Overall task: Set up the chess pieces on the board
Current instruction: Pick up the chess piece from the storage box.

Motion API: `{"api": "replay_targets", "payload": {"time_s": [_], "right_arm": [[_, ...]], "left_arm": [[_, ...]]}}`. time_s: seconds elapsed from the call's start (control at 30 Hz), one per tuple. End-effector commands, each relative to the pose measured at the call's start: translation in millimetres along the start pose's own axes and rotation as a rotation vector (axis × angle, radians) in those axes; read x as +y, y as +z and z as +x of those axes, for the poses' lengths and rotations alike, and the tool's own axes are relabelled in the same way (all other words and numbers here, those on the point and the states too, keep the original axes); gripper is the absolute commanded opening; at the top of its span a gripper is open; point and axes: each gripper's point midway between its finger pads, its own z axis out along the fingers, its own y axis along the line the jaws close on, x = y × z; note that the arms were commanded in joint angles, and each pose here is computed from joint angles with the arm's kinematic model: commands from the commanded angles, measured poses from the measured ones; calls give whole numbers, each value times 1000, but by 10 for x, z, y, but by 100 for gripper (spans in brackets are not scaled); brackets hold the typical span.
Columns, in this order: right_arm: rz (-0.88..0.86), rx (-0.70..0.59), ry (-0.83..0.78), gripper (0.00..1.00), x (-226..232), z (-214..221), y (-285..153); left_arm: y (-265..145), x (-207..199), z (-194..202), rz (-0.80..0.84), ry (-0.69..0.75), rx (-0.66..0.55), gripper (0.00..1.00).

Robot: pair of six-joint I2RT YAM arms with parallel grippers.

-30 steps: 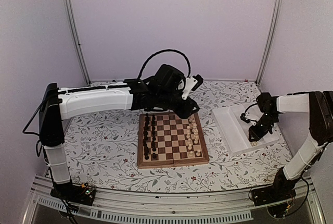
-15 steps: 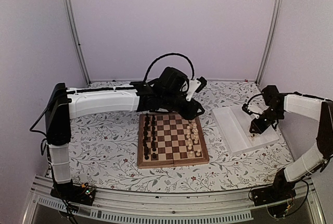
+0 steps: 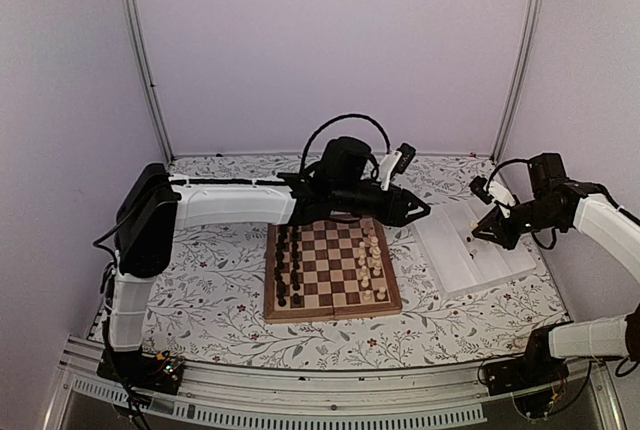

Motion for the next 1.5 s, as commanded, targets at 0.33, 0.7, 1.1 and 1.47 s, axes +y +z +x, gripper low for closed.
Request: {"api": "replay_targets", "payload": {"time_s": [0.33, 0.7, 1.1, 1.47], "right_arm": [[-170, -124, -220, 3, 478, -579, -182], [-178, -124, -237, 3, 519, -718, -104], [-184, -135, -256, 5, 607, -797, -135], [-119, -119, -205, 34, 474, -808, -89]], "left_arm": [[325, -297, -172, 248, -134, -56, 47], [462, -346, 3, 263, -161, 8, 47], [572, -360, 136, 285, -185, 49, 28], [437, -368, 36, 314, -196, 14, 0]]}}
